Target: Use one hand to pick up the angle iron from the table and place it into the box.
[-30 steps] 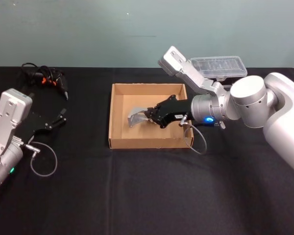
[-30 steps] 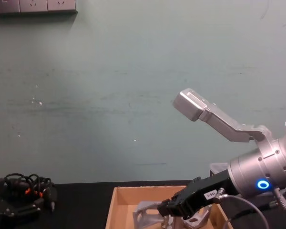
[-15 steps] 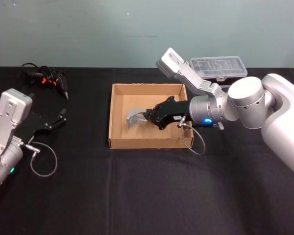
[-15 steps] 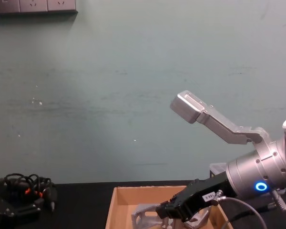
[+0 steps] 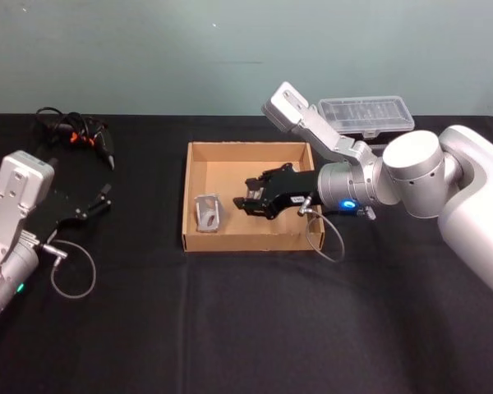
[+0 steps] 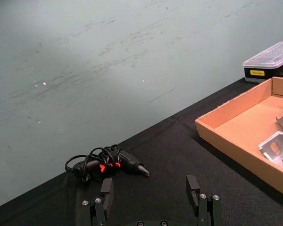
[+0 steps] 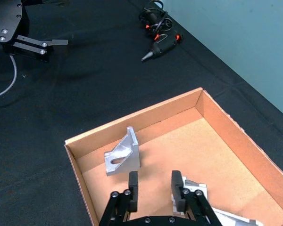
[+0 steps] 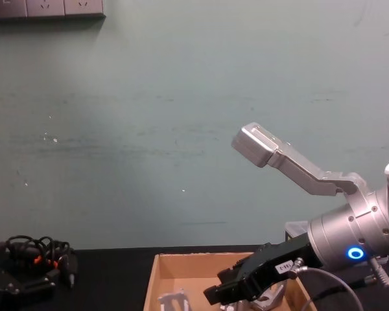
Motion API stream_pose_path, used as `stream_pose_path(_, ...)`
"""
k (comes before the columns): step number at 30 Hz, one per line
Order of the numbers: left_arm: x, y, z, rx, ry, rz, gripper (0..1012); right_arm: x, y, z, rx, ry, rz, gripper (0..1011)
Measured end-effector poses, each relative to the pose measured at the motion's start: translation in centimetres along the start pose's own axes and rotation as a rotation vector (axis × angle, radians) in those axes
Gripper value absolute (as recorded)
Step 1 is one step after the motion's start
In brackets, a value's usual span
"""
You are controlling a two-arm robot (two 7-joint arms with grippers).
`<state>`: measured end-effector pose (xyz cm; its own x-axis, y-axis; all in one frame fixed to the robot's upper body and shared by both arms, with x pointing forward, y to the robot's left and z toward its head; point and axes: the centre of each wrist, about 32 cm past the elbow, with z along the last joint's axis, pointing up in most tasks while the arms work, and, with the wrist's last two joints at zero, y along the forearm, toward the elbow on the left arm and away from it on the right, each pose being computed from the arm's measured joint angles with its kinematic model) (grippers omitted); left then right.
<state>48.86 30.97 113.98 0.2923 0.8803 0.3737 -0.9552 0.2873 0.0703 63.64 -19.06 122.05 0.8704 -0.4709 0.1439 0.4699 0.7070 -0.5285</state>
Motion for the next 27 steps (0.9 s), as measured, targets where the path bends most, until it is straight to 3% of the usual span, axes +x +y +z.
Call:
stream_pose_path(19,0.00,0.00,0.00,0.000,0.000,0.000,1011,0.0,0.0,0.0,0.000,0.000,0.000,997)
stream_pose_path(27,0.00,0.00,0.00,0.000,0.000,0.000,1011,-0.8,-1.6,-0.3,0.038,-0.002,-0.029,1003)
